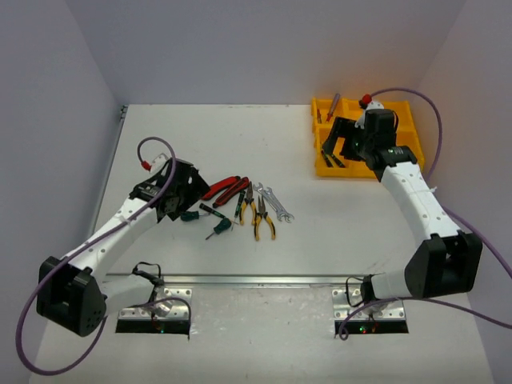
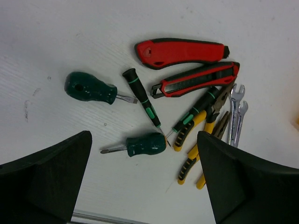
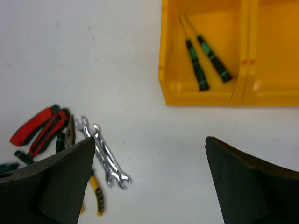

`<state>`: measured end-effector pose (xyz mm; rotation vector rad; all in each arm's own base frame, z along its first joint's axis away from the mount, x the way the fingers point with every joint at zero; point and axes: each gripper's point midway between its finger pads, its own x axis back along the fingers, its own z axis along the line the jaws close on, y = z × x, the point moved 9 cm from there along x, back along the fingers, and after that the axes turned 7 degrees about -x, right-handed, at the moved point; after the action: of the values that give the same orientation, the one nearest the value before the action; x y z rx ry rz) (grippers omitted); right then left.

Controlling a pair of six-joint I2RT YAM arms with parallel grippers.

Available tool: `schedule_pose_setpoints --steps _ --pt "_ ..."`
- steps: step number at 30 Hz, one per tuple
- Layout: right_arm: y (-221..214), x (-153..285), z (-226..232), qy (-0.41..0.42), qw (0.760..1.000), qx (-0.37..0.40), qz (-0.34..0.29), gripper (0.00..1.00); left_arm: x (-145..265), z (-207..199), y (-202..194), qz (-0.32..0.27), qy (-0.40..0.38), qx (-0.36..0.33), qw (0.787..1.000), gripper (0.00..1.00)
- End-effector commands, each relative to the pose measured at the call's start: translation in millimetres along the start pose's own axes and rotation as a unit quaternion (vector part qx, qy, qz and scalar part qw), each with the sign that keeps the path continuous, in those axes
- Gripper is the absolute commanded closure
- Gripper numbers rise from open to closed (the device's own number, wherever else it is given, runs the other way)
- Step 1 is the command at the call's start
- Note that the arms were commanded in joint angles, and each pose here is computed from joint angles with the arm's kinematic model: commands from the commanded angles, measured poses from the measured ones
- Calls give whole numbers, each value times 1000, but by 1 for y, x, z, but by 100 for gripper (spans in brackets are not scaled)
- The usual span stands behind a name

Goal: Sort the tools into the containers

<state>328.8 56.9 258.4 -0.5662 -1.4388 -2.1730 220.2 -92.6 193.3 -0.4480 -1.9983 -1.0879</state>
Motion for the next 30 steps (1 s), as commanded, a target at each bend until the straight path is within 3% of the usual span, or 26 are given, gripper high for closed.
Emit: schedule_pose_setpoints --steps 1,5,6,16,18,30 --pt "-76 -5 -4 48 988 -103 106 1 -23 -19 7 -19 49 102 993 16" --pt "-114 7 -4 63 987 -93 116 1 -48 -25 -2 14 79 94 992 49" --pt "-123 11 -4 66 987 -86 117 1 -63 -24 -10 26 105 91 990 53" --pt "-144 21 -4 85 986 -50 133 1 -98 -44 -21 21 163 72 984 56" --pt "-147 21 -4 94 985 -51 133 1 -105 -46 -22 26 169 63 983 62" --pt "-149 17 -1 100 984 -52 140 1 -127 -43 -33 39 206 45 977 62"
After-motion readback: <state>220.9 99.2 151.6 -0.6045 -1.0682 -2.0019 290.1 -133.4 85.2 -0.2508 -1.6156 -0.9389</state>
